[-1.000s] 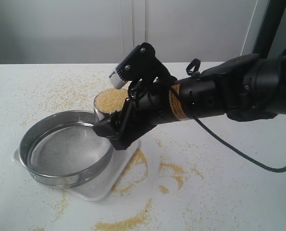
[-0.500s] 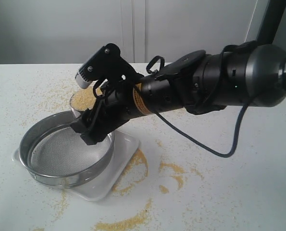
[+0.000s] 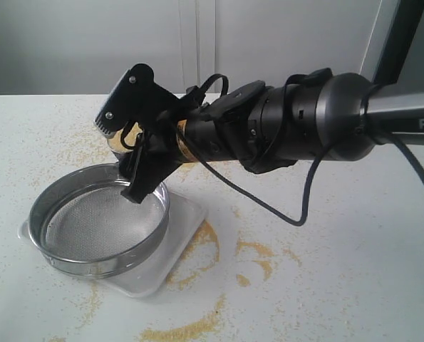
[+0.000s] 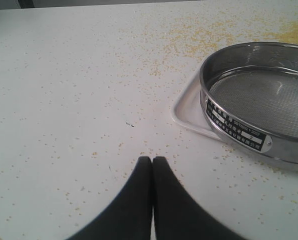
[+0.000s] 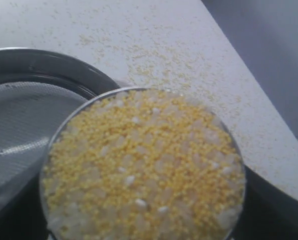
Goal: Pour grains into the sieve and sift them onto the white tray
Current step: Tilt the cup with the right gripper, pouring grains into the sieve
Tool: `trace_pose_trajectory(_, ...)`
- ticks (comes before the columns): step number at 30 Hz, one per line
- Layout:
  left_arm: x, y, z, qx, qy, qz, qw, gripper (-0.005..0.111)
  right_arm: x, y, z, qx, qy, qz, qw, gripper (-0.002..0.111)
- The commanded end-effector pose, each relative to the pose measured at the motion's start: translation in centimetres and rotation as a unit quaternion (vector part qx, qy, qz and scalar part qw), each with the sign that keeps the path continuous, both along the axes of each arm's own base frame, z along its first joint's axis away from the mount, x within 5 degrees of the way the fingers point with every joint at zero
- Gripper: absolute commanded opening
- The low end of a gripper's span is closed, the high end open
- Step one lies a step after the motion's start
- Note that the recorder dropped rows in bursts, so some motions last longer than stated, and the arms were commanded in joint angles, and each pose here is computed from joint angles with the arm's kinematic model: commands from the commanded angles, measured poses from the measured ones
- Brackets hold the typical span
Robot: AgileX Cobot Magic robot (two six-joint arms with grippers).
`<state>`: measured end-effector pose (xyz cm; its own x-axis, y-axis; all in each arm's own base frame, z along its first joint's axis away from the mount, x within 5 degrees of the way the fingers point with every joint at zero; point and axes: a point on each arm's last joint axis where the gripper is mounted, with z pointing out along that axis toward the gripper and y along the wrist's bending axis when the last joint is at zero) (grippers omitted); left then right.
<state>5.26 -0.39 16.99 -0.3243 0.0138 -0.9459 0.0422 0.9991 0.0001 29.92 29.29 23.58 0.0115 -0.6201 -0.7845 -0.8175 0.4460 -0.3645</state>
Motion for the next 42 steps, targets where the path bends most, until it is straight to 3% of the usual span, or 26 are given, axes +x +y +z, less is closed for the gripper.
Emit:
trace_pose_trajectory(1, 0.0, 0.0, -0.1, -0.004, -0.001, 0.001, 1.0, 0.0, 0.6, -0.3, 0.9, -0.023, -0.048, -0.013, 0.998, 0.0)
trace_pose_trajectory(13, 0.0, 0.0, -0.1, -0.004, -0.001, 0.001, 1.0, 0.0, 0.3, 1.3, 0.5, -0.123, -0.154, 0.039, 0.98, 0.0)
trace_pose_trajectory(22, 0.0, 0.0, -0.1, -0.004, -0.001, 0.001, 1.0, 0.0, -0.5, 3.4, -0.6, -0.118, -0.144, 0.094, 0.978, 0.0)
trace_pose_trajectory(26, 0.0, 0.0, -0.1, -0.004, -0.001, 0.001, 1.0, 0.0, -0.4, 3.6, -1.5, -0.158, -0.172, 0.11, 0.966, 0.0)
trace_pose_trajectory(42, 0.0, 0.0, -0.1, -0.004, -0.001, 0.001, 1.0, 0.0, 1.2, 4.6, -4.0, -0.184, -0.17, 0.095, 0.964, 0.0)
